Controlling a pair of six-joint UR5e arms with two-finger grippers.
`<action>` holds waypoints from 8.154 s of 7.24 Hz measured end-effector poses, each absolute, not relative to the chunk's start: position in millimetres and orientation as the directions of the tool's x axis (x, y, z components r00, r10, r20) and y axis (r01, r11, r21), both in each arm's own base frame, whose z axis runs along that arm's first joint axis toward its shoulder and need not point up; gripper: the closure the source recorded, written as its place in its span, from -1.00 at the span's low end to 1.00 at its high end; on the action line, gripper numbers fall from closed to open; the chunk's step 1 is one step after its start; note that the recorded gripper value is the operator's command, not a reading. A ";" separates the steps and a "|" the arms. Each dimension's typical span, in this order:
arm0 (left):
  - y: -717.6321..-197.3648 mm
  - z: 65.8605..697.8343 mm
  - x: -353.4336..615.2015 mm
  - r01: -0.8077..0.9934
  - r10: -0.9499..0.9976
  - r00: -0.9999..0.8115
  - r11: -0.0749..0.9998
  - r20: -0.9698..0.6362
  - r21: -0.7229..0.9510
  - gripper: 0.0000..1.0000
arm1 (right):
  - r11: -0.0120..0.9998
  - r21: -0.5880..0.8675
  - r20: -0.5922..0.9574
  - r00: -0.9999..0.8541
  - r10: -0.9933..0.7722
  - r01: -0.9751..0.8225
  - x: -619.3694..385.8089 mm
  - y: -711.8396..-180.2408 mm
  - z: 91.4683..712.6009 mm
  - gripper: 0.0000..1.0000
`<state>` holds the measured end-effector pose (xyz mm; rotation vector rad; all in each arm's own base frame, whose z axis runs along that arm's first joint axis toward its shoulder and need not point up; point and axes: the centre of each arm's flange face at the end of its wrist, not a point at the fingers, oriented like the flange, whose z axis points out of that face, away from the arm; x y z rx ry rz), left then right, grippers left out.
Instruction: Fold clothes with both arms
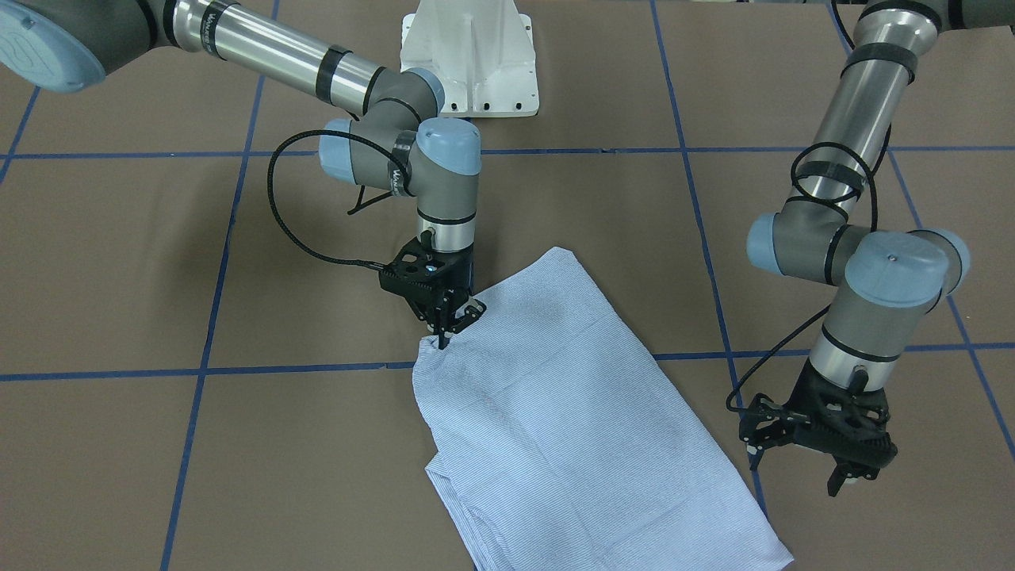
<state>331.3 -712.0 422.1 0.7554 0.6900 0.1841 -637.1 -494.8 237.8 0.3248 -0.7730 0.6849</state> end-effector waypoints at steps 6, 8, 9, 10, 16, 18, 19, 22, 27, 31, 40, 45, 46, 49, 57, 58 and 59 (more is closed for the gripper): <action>-575.5 377.1 335.2 0.250 0.305 0.512 0.841 -0.803 0.479 -1.00 | 0.772 -0.007 0.800 0.459 0.385 -0.635 -588.6 -437.5 213.6 1.00; -465.1 363.6 362.5 0.300 0.162 0.379 0.910 -0.911 0.286 -1.00 | 0.789 -0.007 0.804 0.466 0.370 -0.614 -579.3 -405.9 201.4 1.00; -420.1 354.5 387.1 0.325 0.076 0.326 0.927 -0.942 0.187 -0.84 | 0.791 -0.006 0.804 0.467 0.368 -0.612 -578.3 -401.3 199.2 1.00; -385.6 348.7 415.2 0.362 -0.016 0.284 0.928 -0.959 0.091 -0.63 | 0.791 -0.005 0.804 0.468 0.367 -0.612 -577.8 -399.8 198.5 1.00; -334.8 346.7 490.8 0.432 -0.278 0.180 0.884 -0.944 -0.178 -0.24 | 0.789 -0.001 0.804 0.468 0.366 -0.615 -577.3 -399.4 199.0 1.00; -330.6 352.7 500.7 0.431 -0.276 0.195 0.886 -0.941 -0.170 -0.30 | 0.788 -0.001 0.805 0.467 0.366 -0.615 -577.1 -399.3 198.5 1.00; -329.4 353.7 502.3 0.429 -0.274 0.199 0.887 -0.941 -0.168 -0.28 | 0.789 -0.001 0.805 0.467 0.365 -0.615 -576.8 -399.2 198.0 1.00; -326.8 346.0 506.8 0.423 -0.269 0.189 0.890 -0.944 -0.169 1.00 | 0.789 0.000 0.806 0.467 0.364 -0.614 -576.5 -399.1 197.8 1.00; -318.1 306.5 492.4 0.403 -0.243 0.118 0.898 -0.963 -0.177 1.00 | 0.806 0.001 0.818 0.464 0.340 -0.592 -539.9 -360.1 212.3 1.00; -242.6 241.9 446.8 0.275 -0.211 0.013 0.940 -0.977 -0.199 1.00 | 0.855 -0.005 0.835 0.469 0.289 -0.518 -466.2 -227.1 192.0 1.00; -314.1 180.3 423.5 0.402 -0.173 0.162 0.911 -0.972 -0.096 1.00 | 0.807 0.099 0.796 0.533 0.286 -0.582 -463.7 -297.6 160.1 1.00; -459.0 216.2 479.8 0.529 -0.170 0.342 0.848 -0.924 0.039 1.00 | 0.771 0.156 0.755 0.578 0.310 -0.618 -540.9 -422.8 193.3 1.00; -481.8 228.0 492.4 0.531 -0.165 0.385 0.844 -0.908 0.072 1.00 | 0.771 0.166 0.744 0.591 0.311 -0.615 -558.0 -445.0 203.9 1.00; -528.5 254.3 520.2 0.534 -0.141 0.426 0.836 -0.894 0.123 1.00 | 0.784 0.183 0.726 0.619 0.299 -0.593 -571.0 -484.7 226.1 1.00; -565.8 261.6 468.6 0.347 0.106 0.521 0.880 -0.847 0.323 -1.00 | 0.898 0.106 0.734 0.643 0.220 -0.427 -503.6 -566.7 198.1 -1.00; -553.8 271.3 436.1 0.290 0.181 0.543 0.876 -0.820 0.386 -1.00 | 0.916 0.111 0.725 0.662 0.191 -0.386 -477.3 -576.3 200.4 -1.00; -535.4 275.3 402.0 0.234 0.239 0.581 0.866 -0.778 0.442 -1.00 | 0.933 0.127 0.710 0.688 0.152 -0.337 -438.2 -579.0 212.1 -1.00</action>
